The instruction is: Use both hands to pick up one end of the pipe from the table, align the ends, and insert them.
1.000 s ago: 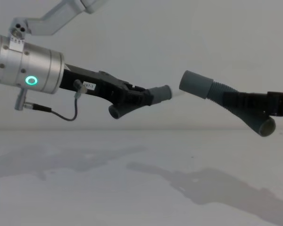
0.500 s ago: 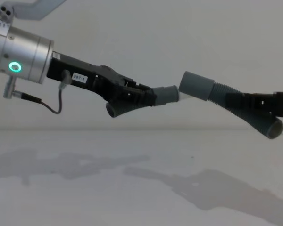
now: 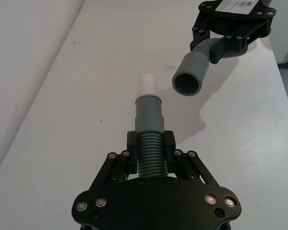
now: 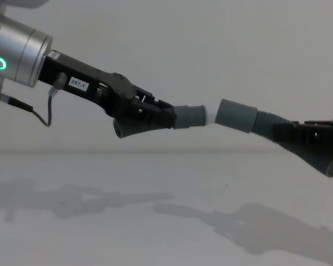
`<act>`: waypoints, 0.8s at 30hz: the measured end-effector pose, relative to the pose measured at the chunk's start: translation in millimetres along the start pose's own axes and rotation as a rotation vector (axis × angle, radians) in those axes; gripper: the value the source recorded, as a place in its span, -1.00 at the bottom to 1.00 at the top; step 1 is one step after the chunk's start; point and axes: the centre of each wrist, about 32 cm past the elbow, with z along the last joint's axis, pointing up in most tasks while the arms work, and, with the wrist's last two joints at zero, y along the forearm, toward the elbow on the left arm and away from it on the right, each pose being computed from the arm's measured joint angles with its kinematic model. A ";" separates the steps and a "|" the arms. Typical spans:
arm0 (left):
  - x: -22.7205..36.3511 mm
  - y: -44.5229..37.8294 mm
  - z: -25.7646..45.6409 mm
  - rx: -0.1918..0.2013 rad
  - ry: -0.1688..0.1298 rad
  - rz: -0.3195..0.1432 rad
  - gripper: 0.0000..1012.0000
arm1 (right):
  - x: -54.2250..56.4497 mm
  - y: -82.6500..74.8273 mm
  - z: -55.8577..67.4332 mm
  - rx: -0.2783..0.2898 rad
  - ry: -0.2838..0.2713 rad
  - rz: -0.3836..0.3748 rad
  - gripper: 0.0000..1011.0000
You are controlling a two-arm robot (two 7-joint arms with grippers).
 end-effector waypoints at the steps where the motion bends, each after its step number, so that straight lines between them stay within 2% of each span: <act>1: 0.1 1.2 0.7 0.005 0.000 -0.003 -0.38 | 0.6 -1.0 -0.6 -0.005 -0.004 0.002 -0.49; 12: 1.0 7.4 5.1 0.037 0.001 -0.013 -0.38 | 3.0 -5.3 -2.9 -0.027 -0.021 0.010 -0.49; 24: 0.6 7.4 5.6 0.049 0.015 -0.024 -0.38 | 3.8 -6.6 -3.3 -0.035 -0.025 0.009 -0.49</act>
